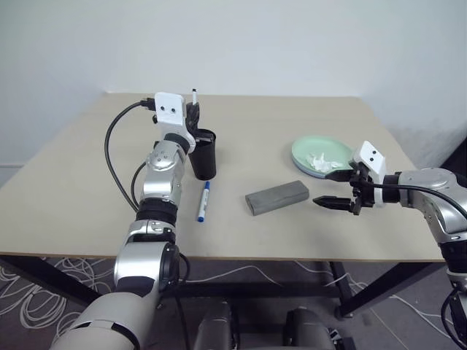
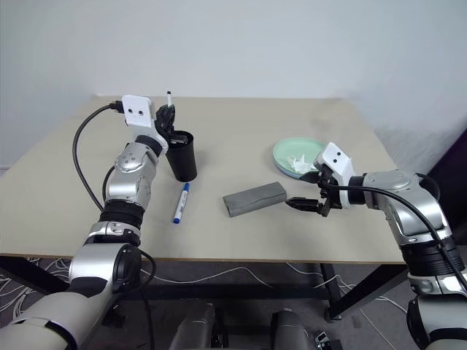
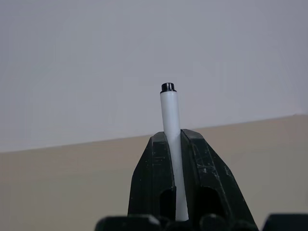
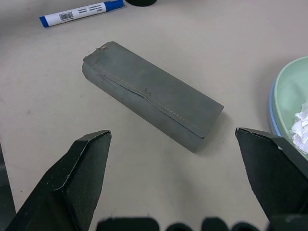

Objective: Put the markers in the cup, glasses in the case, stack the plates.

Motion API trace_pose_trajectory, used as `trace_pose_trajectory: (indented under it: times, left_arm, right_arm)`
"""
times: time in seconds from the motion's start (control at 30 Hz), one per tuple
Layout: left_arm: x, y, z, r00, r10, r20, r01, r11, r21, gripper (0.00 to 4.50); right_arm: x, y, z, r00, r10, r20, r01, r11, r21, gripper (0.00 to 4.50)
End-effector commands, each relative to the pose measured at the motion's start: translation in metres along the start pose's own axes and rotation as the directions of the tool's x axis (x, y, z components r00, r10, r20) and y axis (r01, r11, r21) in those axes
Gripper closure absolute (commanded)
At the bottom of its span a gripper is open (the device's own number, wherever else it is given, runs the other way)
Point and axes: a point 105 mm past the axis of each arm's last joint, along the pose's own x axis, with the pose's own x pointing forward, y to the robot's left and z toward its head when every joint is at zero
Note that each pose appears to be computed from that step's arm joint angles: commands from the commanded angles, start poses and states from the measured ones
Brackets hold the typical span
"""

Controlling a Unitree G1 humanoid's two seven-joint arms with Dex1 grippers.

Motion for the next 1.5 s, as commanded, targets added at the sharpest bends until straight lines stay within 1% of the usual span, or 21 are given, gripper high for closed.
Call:
trace_pose_trajectory:
  times: [0.03,0.07,0.17,0.23,0.3,0.33,0.37,0.4,0.47,0.57,0.63,0.7,0.73,0.8,0.87,0.97,1.03,1.1,1.23,1.5]
  left_arm:
    - [0.002,-0.002,0.011,0.998,-0.012,0.054,0.013,1.0,-0.004,4.45]
    - [0.002,-0.002,0.011,0.998,-0.013,0.054,0.013,1.0,-0.006,4.45]
    - [0.002,-0.004,0.01,0.999,-0.026,0.046,0.026,1.0,-0.014,3.64]
    - [0.002,-0.004,0.01,0.998,-0.029,0.047,0.029,1.0,-0.007,2.89]
    - [0.003,-0.005,0.017,0.997,-0.028,0.065,0.028,1.0,0.005,2.17]
    - [0.005,-0.005,0.022,0.997,-0.027,0.074,0.027,1.0,0.002,1.89]
    - [0.006,-0.006,0.027,0.996,-0.028,0.081,0.028,1.0,-0.001,1.51]
    - [0.009,-0.012,0.037,0.995,-0.049,0.086,0.048,0.999,0.011,1.23]
    - [0.014,-0.023,0.051,0.995,-0.082,0.053,0.08,0.996,0.031,1.23]
    - [0.015,-0.036,0.06,0.994,-0.092,-0.06,0.097,0.993,0.073,1.23]
    - [0.011,-0.046,0.054,0.969,-0.112,-0.222,0.132,0.988,0.079,1.23]
    - [-0.003,-0.06,0.045,0.898,-0.161,-0.409,0.204,0.977,0.064,1.23]
    - [-0.009,-0.066,0.043,0.869,-0.181,-0.46,0.234,0.971,0.059,1.23]
    - [-0.018,-0.073,0.04,0.831,-0.193,-0.522,0.253,0.966,0.046,1.23]
    - [-0.034,-0.076,0.022,0.731,-0.167,-0.662,0.241,0.97,0.021,1.23]
    - [-0.053,-0.069,-0.002,0.599,-0.106,-0.794,0.188,0.982,0.011,1.23]
    - [-0.063,-0.063,-0.015,0.54,-0.059,-0.84,0.149,0.989,0.026,1.23]
    - [-0.068,-0.058,-0.023,0.51,-0.03,-0.86,0.124,0.992,0.039,1.23]
    - [-0.086,-0.044,-0.051,0.425,0.054,-0.904,0.068,0.994,0.091,1.23]
    - [-0.106,-0.046,-0.079,0.353,0.073,-0.933,0.05,0.994,0.097,1.23]
  right_arm:
    - [-0.005,-0.002,0.021,0.999,-0.018,0.051,0.021,0.998,-0.066,0.0]
    - [-0.005,-0.002,0.021,0.999,-0.017,0.051,0.021,0.998,-0.066,0.0]
    - [-0.005,-0.002,0.022,0.999,-0.017,0.051,0.021,0.998,-0.067,0.0]
    - [-0.005,-0.002,0.022,0.999,-0.017,0.051,0.02,0.998,-0.067,0.0]
    - [-0.005,-0.002,0.022,0.999,-0.017,0.051,0.021,0.998,-0.067,0.0]
    - [-0.005,-0.003,0.022,0.999,-0.018,0.05,0.021,0.998,-0.067,0.0]
    - [-0.005,-0.003,0.022,0.999,-0.018,0.05,0.021,0.998,-0.067,0.0]
    - [-0.006,-0.003,0.022,0.999,-0.018,0.05,0.022,0.997,-0.068,0.0]
    - [-0.006,-0.003,0.022,0.999,-0.019,0.048,0.022,0.997,-0.068,0.0]
    - [-0.006,-0.004,0.022,0.999,-0.019,0.047,0.022,0.997,-0.068,0.0]
    - [-0.006,-0.004,0.023,0.999,-0.017,0.047,0.02,0.997,-0.068,0.0]
    - [-0.005,-0.003,0.023,0.999,-0.015,0.045,0.018,0.997,-0.069,0.0]
    - [-0.005,-0.003,0.023,0.999,-0.014,0.045,0.017,0.998,-0.068,0.0]
    - [-0.005,-0.003,0.023,0.999,-0.013,0.045,0.016,0.998,-0.068,0.0]
    - [-0.006,-0.004,0.023,0.999,-0.012,0.043,0.014,0.998,-0.069,0.0]
    - [-0.005,-0.004,0.023,0.999,-0.009,0.041,0.012,0.997,-0.07,0.0]
    - [-0.005,-0.004,0.023,0.999,-0.008,0.041,0.011,0.997,-0.071,0.0]
    - [-0.005,-0.004,0.023,0.999,-0.008,0.04,0.011,0.997,-0.072,0.0]
    - [-0.004,-0.004,0.023,0.999,-0.003,0.039,0.006,0.997,-0.073,0.0]
    - [-0.003,-0.004,0.024,0.999,0.001,0.037,0.001,0.997,-0.075,0.0]
